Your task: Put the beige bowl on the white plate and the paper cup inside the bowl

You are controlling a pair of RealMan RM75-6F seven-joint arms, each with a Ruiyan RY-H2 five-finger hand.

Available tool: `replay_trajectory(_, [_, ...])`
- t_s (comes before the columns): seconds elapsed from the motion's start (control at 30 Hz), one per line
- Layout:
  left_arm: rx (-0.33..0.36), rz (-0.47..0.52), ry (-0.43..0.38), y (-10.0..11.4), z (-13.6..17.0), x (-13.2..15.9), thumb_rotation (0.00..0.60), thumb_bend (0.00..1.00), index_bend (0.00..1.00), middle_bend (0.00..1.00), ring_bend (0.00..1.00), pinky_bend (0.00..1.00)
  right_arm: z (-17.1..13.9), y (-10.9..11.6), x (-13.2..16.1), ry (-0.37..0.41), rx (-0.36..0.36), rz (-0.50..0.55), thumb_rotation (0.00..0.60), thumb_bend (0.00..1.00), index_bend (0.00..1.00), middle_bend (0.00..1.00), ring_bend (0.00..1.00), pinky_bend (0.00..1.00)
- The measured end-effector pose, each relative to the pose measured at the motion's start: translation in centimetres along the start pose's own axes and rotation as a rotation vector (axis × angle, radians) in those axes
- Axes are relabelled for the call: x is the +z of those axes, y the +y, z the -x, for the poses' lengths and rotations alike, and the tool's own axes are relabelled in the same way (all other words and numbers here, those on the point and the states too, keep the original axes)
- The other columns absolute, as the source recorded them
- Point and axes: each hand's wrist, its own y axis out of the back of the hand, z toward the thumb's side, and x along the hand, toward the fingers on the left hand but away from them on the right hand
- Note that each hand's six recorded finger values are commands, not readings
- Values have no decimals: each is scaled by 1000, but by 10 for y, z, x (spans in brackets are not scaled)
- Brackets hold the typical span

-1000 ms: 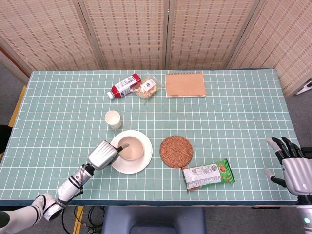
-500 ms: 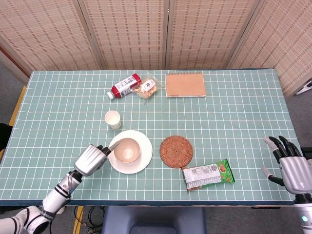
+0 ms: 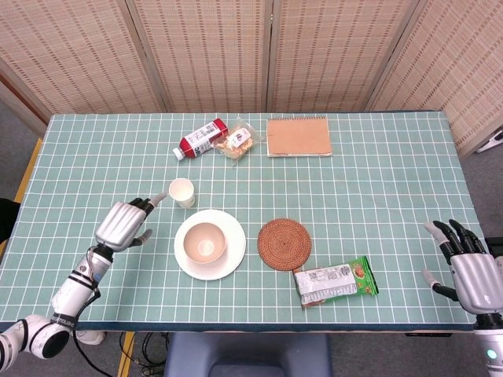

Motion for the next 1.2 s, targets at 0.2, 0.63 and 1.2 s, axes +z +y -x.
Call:
replay_trajectory(0.2, [-84, 55, 52, 3, -35, -8, 600, 288, 45, 63, 121, 389, 2, 0, 0, 1, 4, -2, 600, 258, 124, 123, 43, 125])
replay_trajectory(0.63, [-166, 35, 80, -3, -97, 5, 600, 288, 30, 12, 92, 369, -1, 1, -3, -11, 5, -6, 600, 258, 124, 123, 43, 125])
replay_trajectory(1.2, [-271, -36, 90, -29, -138, 28, 600, 288, 81, 0, 96, 369, -6, 0, -10, -38, 7, -3, 600, 259, 124, 123, 43, 125])
